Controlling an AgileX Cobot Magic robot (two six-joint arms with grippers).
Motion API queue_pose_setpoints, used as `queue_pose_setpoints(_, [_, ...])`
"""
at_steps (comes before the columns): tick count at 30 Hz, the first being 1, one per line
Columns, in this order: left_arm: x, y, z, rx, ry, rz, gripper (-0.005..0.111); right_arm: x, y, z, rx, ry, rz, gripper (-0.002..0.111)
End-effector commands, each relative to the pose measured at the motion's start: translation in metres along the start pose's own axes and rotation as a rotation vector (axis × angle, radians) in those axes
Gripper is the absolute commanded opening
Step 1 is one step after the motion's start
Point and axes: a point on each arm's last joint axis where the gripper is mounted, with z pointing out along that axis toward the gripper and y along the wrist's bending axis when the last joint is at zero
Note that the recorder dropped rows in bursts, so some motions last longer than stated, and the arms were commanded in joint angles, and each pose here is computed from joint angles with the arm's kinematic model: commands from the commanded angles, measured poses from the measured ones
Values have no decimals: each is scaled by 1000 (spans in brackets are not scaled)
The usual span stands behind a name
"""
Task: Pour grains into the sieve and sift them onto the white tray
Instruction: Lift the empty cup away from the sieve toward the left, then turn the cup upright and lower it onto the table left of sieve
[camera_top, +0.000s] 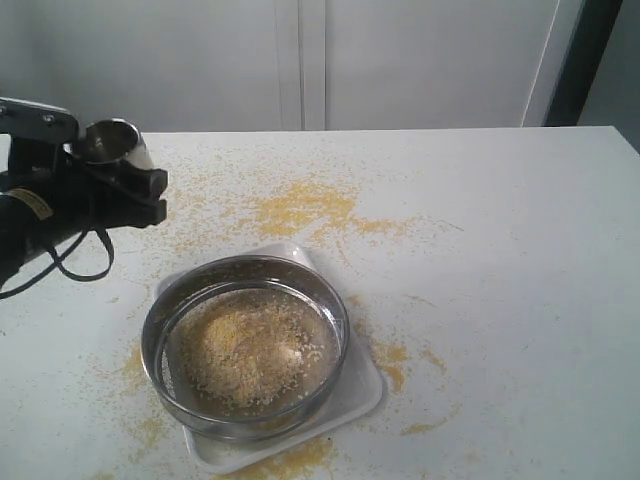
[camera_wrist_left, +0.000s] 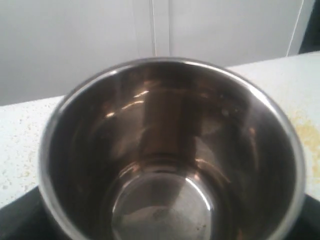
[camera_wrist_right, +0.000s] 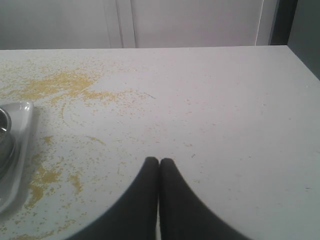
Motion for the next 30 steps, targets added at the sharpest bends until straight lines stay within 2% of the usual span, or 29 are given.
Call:
queue_pose_setpoints(1, [20,2,27,-16,83,16,0,1,0,0,1,-9,-7,0])
queue_pose_setpoints(4, [29,2,45,-19,91,-55,0,1,0,0,1,-9,-7,0])
queue_pose_setpoints(17, [71,2,67,-12,150,-23,0,1,0,0,0,-9,-4,0])
queue_pose_setpoints(30, [78,9,69,-96,159,-93,0,1,0,0,1,-9,-6,0])
